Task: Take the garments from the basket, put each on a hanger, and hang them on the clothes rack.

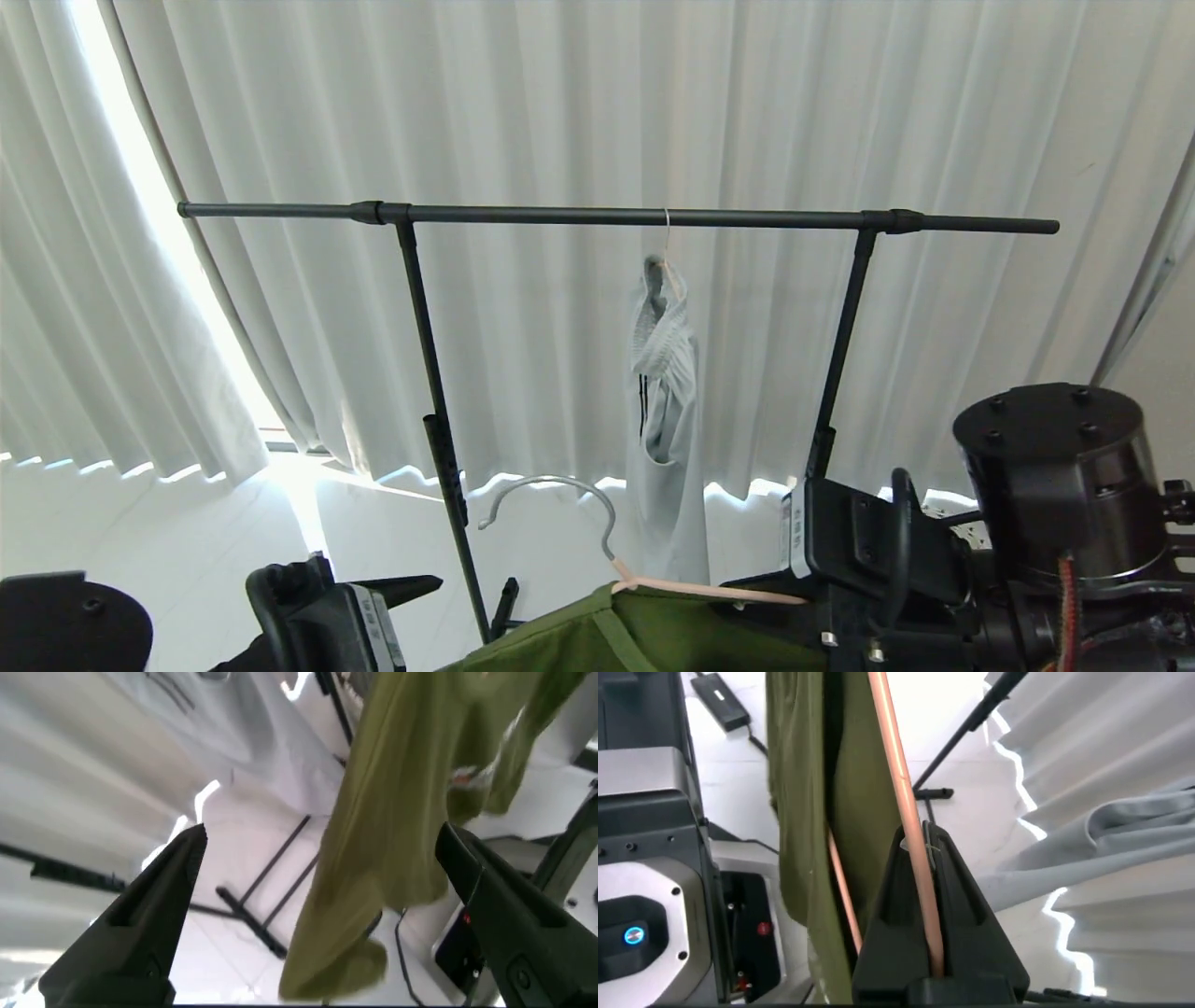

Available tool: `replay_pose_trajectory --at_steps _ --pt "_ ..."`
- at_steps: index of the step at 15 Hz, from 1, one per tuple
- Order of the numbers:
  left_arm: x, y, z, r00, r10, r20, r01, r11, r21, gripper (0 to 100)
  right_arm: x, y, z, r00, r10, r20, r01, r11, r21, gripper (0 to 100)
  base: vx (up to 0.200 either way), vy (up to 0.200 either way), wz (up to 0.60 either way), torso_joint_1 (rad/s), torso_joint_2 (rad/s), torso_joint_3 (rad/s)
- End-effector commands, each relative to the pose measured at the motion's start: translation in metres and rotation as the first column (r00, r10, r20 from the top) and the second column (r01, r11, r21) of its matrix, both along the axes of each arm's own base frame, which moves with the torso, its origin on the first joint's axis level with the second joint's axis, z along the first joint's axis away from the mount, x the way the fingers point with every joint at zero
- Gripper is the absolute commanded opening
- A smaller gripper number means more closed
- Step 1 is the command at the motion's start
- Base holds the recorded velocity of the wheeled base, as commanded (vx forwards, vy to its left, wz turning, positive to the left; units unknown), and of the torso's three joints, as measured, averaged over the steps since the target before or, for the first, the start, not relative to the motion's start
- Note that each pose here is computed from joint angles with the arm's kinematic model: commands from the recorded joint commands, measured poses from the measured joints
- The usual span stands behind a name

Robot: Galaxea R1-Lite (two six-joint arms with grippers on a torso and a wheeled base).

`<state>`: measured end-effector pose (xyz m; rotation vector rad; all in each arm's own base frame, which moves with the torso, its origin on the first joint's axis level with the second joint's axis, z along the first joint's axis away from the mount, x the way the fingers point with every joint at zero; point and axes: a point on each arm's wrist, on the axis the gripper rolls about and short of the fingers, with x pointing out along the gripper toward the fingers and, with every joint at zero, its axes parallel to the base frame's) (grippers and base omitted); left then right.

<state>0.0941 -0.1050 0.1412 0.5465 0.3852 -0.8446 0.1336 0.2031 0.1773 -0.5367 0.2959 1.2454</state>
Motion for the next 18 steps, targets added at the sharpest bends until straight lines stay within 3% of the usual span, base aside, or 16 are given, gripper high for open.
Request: replay_pose_trajectory --at_steps 1,4,8,14,15,18 --pt "-0.004 0.020 -0.011 0.997 0.081 -0.011 -0.081 0.997 0.014 100 -0.006 -0.018 0.008 0.999 -0.017 0.027 0.017 0.999 0.031 0 0.000 0.000 0.00 0.000 0.00 0.000" --pt "-0.005 0.038 -0.023 0.981 0.190 -0.029 -0.189 0.981 0.034 100 -0.011 -0.037 0.013 0.998 -0.050 0.045 0.047 0.997 0.062 0 0.000 0.000 0.00 0.000 0.00 0.000" --pt "0.005 0.037 -0.030 0.968 0.239 -0.081 -0.233 0.969 0.078 100 -0.016 -0.045 0.021 0.998 -0.031 0.059 0.025 0.994 0.104 0 0.000 0.000 0.00 0.000 0.00 0.000" --pt "0.017 0.028 -0.027 0.964 0.254 -0.079 -0.253 0.967 0.015 100 -0.025 -0.046 0.028 0.997 0.008 0.074 -0.018 0.991 0.131 0 0.000 0.000 0.00 0.000 0.00 0.000" --pt "0.016 0.028 -0.028 0.964 0.254 -0.079 -0.253 0.967 0.015 0 -0.026 -0.047 0.028 0.997 0.007 0.076 -0.016 0.991 0.131 0 0.000 0.000 0.00 0.000 0.00 0.000" --pt "0.018 0.034 -0.030 0.952 0.295 -0.078 -0.294 0.955 0.026 0 -0.022 -0.052 0.027 0.997 -0.027 0.077 0.017 0.991 0.131 0 0.000 0.000 0.00 0.000 0.00 0.000"
